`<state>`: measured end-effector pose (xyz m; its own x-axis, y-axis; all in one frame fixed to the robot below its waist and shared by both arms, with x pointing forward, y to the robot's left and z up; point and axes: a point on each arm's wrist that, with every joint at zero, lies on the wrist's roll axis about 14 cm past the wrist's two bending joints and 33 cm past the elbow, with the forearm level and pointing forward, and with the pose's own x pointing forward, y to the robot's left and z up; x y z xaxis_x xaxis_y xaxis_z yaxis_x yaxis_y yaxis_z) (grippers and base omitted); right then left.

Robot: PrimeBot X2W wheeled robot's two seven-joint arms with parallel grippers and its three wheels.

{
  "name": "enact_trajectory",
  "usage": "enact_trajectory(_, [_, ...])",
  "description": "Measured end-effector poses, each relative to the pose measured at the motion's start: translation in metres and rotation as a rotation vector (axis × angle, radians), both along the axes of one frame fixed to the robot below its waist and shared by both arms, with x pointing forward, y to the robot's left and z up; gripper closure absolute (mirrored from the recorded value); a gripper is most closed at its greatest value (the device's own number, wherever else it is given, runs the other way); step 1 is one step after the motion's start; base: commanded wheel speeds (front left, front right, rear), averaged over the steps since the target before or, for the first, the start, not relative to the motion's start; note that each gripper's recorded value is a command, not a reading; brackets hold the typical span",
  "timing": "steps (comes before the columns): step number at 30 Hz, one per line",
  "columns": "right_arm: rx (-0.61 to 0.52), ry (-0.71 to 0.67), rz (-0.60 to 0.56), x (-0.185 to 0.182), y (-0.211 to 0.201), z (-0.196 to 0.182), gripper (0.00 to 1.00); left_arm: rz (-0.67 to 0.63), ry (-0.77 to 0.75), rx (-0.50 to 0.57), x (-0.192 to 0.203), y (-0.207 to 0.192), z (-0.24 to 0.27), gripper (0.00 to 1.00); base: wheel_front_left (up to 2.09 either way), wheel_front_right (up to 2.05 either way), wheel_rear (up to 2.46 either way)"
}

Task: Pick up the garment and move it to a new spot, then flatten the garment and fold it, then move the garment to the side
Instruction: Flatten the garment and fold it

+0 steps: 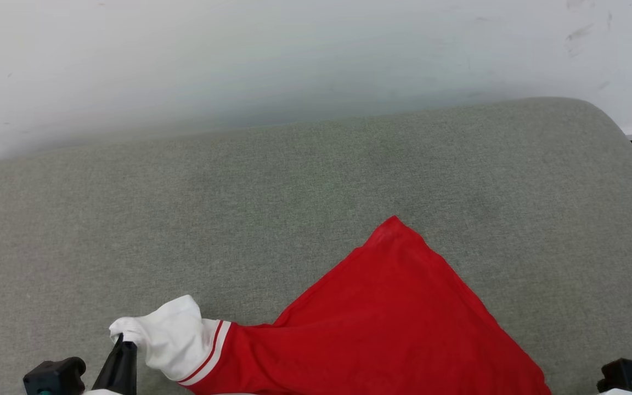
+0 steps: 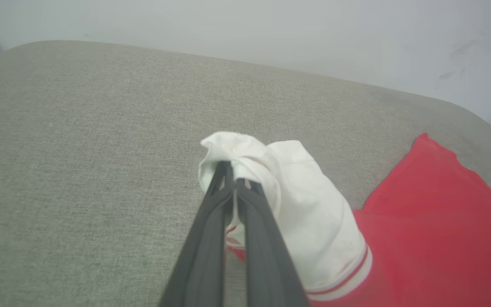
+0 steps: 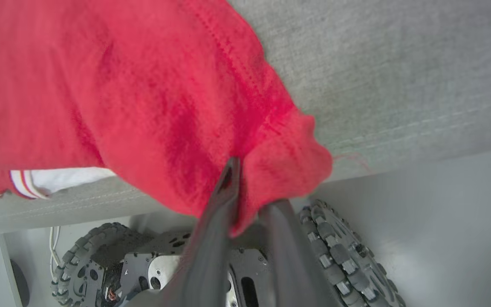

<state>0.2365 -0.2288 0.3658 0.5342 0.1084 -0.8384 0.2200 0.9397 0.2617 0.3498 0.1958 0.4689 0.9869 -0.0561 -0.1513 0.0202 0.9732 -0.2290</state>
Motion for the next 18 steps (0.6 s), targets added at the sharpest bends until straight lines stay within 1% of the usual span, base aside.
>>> enact_trajectory(3, [-0.003,-0.103,-0.045,0.012,-0.001,0.009,0.0,-0.014,0.007,0.006,0.003,-0.002,-0.001,1.0,0.0,0.0,0.0])
enact_trajectory(5, [-0.029,-0.211,-0.087,0.026,-0.008,0.02,0.0,-0.02,0.005,0.009,0.006,-0.003,0.0,1.0,0.0,0.0,0.0])
enact_trajectory(10, [-0.124,-0.56,-0.146,0.082,-0.024,0.073,0.0,-0.032,0.001,0.009,0.011,-0.006,0.002,1.0,0.0,0.0,0.0])
enact_trajectory(13, [-0.142,-0.681,-0.12,0.112,-0.018,0.093,0.0,-0.032,-0.005,0.005,0.015,-0.006,0.004,1.0,0.0,0.0,0.0])
enact_trajectory(16, [-0.148,-0.729,-0.047,0.145,-0.008,0.108,0.0,-0.036,-0.014,0.005,0.021,-0.007,0.005,1.0,0.0,0.0,0.0])
enact_trajectory(18, [-0.145,-0.714,0.037,0.169,0.005,0.112,0.0,-0.034,-0.021,0.003,0.026,-0.007,0.005,1.0,0.0,0.0,0.0])
